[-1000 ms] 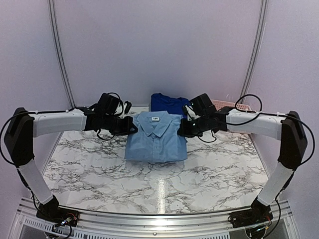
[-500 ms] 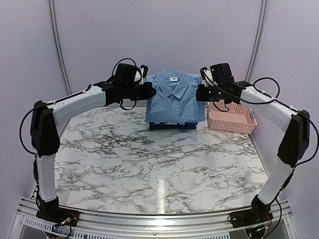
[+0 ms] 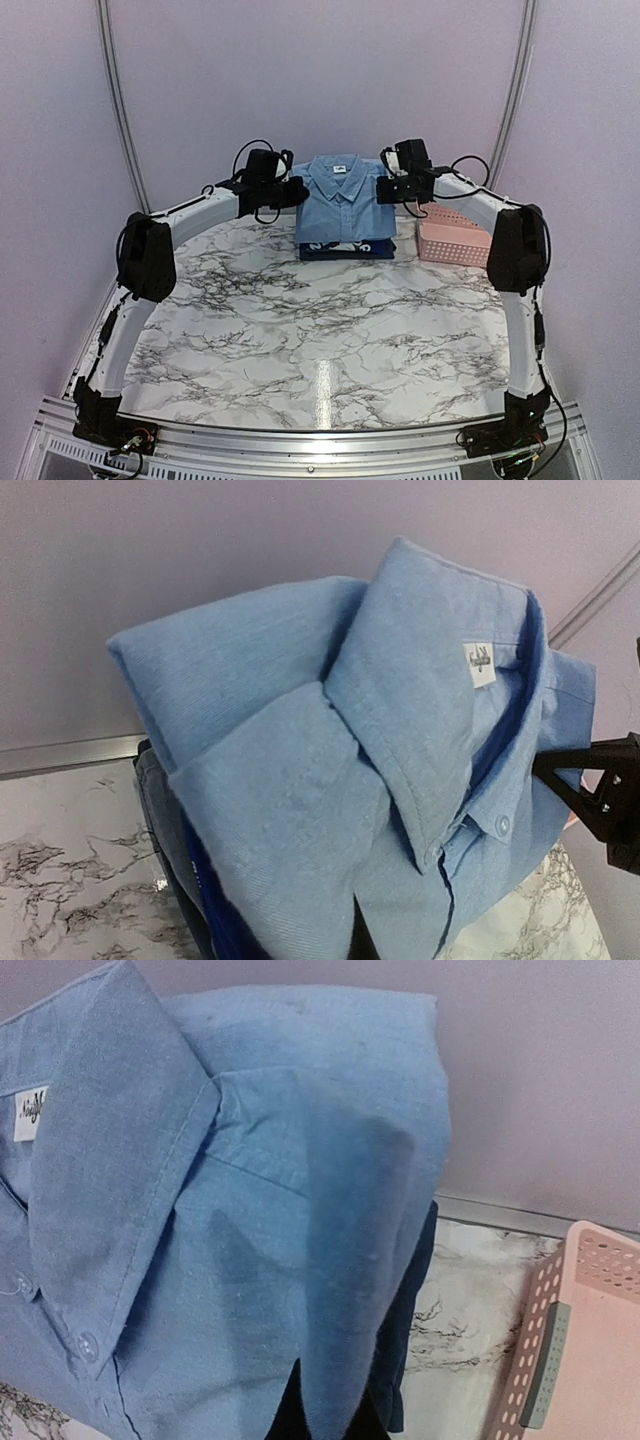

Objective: Fold and stack the mixed laundry pile
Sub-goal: Place the square-folded shirt at the corner of the board.

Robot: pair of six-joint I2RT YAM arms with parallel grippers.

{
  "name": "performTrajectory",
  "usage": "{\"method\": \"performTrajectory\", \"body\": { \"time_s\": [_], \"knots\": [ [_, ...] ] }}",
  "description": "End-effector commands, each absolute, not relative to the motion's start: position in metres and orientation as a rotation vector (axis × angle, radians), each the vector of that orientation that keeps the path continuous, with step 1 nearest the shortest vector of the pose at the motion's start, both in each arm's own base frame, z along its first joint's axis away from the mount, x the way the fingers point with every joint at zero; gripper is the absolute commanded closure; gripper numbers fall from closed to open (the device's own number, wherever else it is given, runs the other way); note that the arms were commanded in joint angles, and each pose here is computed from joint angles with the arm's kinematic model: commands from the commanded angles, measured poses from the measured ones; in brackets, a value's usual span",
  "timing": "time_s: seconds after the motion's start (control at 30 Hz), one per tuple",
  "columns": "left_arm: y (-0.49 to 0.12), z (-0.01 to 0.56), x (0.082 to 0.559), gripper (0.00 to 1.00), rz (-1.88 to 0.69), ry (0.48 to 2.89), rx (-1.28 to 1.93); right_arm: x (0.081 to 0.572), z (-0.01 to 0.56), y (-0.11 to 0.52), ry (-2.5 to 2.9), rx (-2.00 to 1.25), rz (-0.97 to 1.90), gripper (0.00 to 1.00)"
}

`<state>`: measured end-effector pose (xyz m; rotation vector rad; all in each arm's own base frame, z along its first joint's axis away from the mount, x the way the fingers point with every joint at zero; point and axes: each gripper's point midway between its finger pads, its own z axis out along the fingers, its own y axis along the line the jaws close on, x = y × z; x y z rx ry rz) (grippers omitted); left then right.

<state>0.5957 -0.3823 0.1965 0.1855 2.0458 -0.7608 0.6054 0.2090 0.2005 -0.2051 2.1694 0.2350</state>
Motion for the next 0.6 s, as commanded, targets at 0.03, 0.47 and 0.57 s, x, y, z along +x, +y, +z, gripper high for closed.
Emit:
{"method": "performTrajectory", "body": {
  "time_s": [0.03,0.47,0.57],
  "knots": [
    [-0.368,0.194,0.625,1.00,-0.915,1.953,0.096,0.624,0.207,0.206,2.142,-0.203,0.228,1.00],
    [-0.362,0.171,0.642,0.90,-0.973,1.930,0.029,0.624,0.167,0.196,2.229,-0.190,0.198,1.00],
    [-0.355,0.176,0.646,0.57,-0.951,1.924,0.014,0.628,0.158,0.179,2.268,-0.130,0.168,0.57]
  ]
}}
